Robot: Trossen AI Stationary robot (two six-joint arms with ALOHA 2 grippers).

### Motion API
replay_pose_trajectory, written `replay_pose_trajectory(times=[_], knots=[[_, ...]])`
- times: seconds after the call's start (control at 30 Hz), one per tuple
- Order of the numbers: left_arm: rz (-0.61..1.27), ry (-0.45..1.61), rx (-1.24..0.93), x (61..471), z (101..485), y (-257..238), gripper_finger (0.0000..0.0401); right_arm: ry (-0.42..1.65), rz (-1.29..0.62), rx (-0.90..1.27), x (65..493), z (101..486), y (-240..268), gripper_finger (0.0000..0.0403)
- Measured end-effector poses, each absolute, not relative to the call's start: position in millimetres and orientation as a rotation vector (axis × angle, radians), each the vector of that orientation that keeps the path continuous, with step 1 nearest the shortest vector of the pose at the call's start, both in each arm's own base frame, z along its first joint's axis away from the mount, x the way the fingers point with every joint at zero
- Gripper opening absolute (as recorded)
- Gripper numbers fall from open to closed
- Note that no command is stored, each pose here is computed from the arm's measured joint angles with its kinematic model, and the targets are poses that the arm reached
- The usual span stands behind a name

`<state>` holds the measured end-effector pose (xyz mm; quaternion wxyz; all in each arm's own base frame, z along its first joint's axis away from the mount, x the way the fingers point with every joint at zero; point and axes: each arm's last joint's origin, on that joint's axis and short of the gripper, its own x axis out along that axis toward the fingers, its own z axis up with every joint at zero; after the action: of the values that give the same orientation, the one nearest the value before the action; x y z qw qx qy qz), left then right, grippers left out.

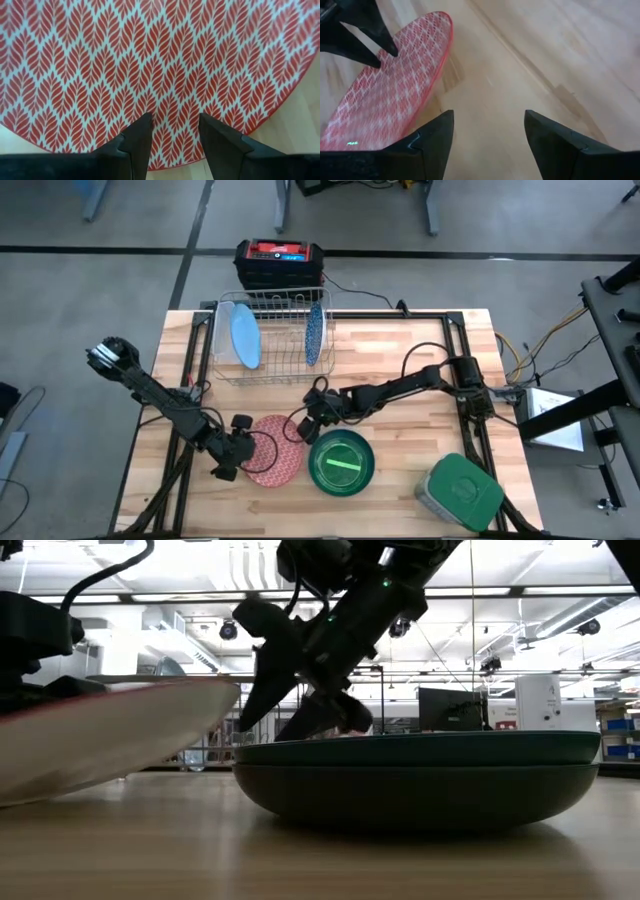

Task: Sort dishes
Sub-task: Put the red patterned plate into the dish rack

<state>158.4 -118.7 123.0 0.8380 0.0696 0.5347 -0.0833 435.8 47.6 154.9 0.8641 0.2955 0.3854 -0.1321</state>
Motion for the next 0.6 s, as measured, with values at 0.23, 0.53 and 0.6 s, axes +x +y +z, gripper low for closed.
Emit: replay_pose_trajectory(times=[0.23, 0.53, 0.6], knots=[[-0.177, 1.134, 0.148, 158, 123, -119, 0.0152, 0.857, -0.305, 0.609, 422, 177, 43, 0.0218], [-0.169, 1.127, 0.154, 158, 123, -118, 0.0152, 0.755, -0.210, 0.676, 428, 192, 53, 0.0246], [-0.168, 1.127, 0.155, 158, 122, -118, 0.0152, 0.773, -0.219, 0.690, 430, 184, 54, 0.0256]])
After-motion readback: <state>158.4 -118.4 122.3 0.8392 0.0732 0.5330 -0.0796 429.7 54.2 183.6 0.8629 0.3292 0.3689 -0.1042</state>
